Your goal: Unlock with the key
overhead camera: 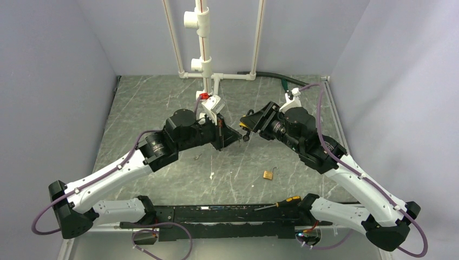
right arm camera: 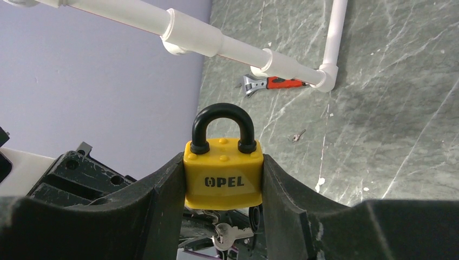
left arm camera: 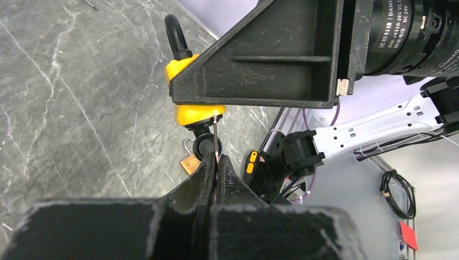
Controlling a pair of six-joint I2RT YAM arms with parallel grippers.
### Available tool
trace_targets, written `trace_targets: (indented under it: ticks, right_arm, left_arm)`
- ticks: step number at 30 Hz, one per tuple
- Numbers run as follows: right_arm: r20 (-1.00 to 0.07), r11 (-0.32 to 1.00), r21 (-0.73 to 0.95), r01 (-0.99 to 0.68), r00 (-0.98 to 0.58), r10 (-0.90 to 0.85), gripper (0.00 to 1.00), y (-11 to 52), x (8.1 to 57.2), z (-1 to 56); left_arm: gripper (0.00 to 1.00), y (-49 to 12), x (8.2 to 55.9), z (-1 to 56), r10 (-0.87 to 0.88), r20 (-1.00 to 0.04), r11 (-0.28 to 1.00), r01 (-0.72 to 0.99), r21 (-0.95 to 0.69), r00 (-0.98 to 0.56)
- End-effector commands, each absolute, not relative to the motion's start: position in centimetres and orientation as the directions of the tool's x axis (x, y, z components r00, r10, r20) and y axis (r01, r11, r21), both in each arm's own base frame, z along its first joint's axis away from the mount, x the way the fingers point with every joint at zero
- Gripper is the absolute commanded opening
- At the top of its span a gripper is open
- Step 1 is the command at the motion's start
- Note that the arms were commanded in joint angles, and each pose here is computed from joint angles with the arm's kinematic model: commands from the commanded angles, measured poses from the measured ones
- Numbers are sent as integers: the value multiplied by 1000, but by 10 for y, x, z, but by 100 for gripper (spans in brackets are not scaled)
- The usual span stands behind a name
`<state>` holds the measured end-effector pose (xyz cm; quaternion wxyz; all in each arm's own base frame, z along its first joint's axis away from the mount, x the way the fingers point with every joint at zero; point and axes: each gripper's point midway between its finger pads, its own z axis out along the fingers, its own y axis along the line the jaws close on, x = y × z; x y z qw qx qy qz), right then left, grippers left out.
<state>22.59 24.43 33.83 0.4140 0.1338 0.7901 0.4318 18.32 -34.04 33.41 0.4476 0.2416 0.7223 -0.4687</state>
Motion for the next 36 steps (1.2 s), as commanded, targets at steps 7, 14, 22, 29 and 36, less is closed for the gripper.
trace_targets:
  ticks: [7, 14, 22, 29, 36]
  right_arm:
    - [-569, 527, 814, -245, -519, 638, 0, 239, 230, 398]
    - [-610, 566, 784, -255, -486, 625, 0, 232, 233, 411]
    - [-620, 547, 778, -310, -519, 588, 0, 244, 228, 409]
    - [-669, 553, 737, -388, -534, 517, 0, 257, 224, 405]
    - [-687, 550, 720, -422, -545, 481, 0, 264, 219, 399]
  left_arm:
    - [0, -342, 173, 345, -113, -860, 379, 779, -500, -497]
    - [0, -344, 168, 341, -102, -850, 355, 779, -517, -517]
    - [0, -345, 168, 348, -113, -855, 343, 788, -512, -506]
    - [0, -343, 167, 354, -110, -860, 341, 794, -503, -498]
    - [0, -342, 171, 353, -132, -859, 357, 785, -506, -494]
